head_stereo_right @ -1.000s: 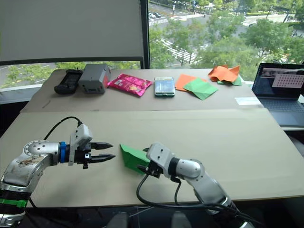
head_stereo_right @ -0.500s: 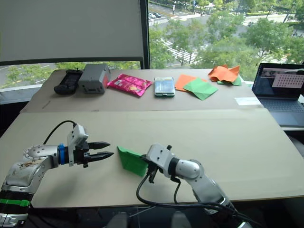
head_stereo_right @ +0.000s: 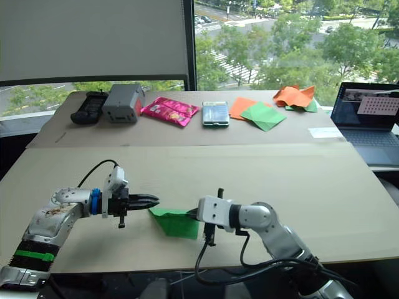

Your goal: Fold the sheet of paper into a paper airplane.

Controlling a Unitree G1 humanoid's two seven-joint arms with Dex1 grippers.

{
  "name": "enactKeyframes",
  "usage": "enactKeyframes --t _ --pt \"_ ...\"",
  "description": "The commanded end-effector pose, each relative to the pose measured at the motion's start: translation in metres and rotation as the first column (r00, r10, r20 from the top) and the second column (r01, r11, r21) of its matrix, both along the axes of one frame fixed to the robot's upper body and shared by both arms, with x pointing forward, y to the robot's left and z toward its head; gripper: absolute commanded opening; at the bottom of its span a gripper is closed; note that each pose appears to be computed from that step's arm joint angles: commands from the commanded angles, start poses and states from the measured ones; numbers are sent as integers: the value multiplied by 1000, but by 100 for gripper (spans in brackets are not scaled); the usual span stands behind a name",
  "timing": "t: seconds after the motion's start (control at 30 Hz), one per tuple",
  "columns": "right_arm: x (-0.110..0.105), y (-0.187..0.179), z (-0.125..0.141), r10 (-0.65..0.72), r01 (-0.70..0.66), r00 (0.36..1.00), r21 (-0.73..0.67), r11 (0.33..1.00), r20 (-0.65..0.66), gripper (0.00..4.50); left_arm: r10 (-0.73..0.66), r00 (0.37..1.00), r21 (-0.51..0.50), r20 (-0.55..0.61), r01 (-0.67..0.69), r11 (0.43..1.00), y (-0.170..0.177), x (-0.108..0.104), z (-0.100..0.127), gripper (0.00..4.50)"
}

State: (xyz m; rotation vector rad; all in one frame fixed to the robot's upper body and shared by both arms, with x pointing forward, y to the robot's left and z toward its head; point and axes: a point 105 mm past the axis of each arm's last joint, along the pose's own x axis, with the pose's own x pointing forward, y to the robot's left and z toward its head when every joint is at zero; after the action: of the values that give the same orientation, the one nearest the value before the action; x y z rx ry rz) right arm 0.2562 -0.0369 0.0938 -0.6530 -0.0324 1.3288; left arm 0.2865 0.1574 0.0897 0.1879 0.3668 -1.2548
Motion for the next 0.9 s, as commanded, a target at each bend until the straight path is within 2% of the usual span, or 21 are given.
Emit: enactKeyframes --t 0.03,0.2,0.47,0.57,0.8,0.9 --pt "-3 4 9 25 -26 999 16 1000 45 0 -40 999 19 30 39 999 -7 -3 3 3" --pt "-5 5 7 14 -15 1000 21 1000 26 0 -75 997 108 32 72 992 -9 -9 -12 3" --pt "-6 6 7 16 -16 1000 21 1000 18 0 -58 996 188 70 44 981 -3 -3 -21 3" --pt "-6 8 6 9 -9 1000 22 1000 7 0 -99 992 255 85 74 964 -1 -7 -31 3" --pt "8 9 2 -85 87 994 33 996 -64 0 -147 983 338 109 102 936 7 -11 -39 3" --pt "15 10 -2 -122 124 989 21 992 -86 0 -147 982 341 114 101 935 8 -11 -40 3"
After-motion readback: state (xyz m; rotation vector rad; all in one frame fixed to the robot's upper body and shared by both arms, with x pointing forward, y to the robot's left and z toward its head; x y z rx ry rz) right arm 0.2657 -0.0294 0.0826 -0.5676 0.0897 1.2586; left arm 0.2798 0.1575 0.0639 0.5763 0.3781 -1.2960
